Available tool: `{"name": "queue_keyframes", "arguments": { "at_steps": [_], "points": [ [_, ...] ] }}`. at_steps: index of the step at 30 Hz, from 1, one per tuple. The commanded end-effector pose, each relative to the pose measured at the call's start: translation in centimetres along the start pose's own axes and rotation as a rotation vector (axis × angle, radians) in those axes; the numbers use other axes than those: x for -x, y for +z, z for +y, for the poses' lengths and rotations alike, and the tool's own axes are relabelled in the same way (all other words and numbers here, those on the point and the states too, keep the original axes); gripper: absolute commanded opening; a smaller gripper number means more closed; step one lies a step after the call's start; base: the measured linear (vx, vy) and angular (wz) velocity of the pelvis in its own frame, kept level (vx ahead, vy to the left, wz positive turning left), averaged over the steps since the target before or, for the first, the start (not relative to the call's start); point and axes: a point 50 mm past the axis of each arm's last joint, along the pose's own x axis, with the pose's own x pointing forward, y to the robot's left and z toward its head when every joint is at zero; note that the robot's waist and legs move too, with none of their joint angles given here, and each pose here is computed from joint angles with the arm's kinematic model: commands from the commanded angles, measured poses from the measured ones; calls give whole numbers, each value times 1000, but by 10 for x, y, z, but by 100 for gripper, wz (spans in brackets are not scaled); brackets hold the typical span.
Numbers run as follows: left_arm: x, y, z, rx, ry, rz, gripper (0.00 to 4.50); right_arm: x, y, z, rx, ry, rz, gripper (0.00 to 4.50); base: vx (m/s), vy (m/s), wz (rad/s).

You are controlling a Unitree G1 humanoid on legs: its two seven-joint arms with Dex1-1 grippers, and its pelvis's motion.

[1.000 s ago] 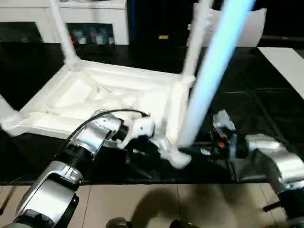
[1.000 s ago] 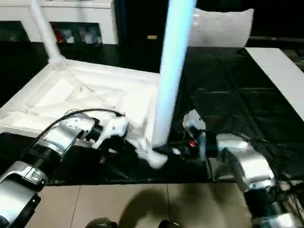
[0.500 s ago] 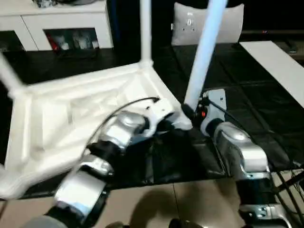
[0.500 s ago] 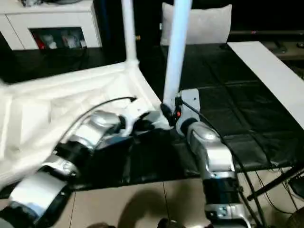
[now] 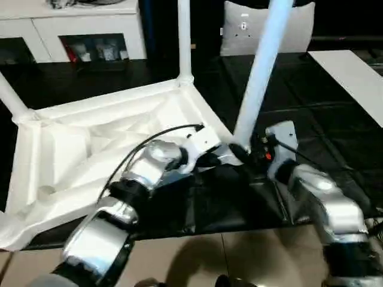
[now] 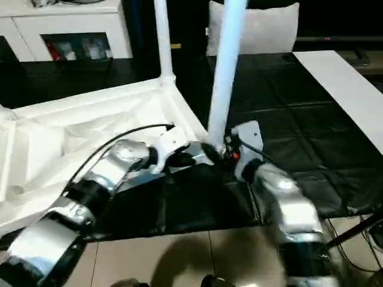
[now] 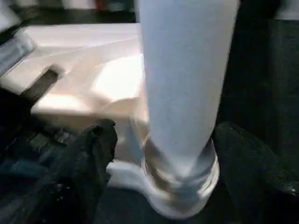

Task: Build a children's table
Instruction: Rotate leg to tighten

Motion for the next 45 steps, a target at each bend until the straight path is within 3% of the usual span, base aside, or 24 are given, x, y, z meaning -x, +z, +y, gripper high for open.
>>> {"name": "queue_keyframes", "arguments": {
  "at_steps": [1,6,7,13,21,35,40,45],
  "points": [
    [4,11,-1,-84,-52,-41,0,3,8,3,32,87,-32,392,0,0,0],
    [18,1,-8,-171,-214,-44,0,23,10,-6,132,278,38,437,0,0,0],
    [23,-2,-10,-216,-271,-22,0,28,11,-7,189,372,81,440,0,0,0],
    [31,0,-16,-279,-418,-18,0,33,16,-6,195,575,109,440,0,0,0],
    [37,6,-21,-365,-542,-14,0,29,13,-1,159,771,164,363,0,0,0],
    [39,9,-23,-383,-564,-14,0,22,7,8,127,854,170,264,0,0,0],
    [40,3,-19,-342,-541,5,0,24,6,12,93,870,156,211,0,0,0],
    [39,4,-12,-245,-467,-6,0,20,8,21,7,818,103,202,0,0,0]
  ]
}}
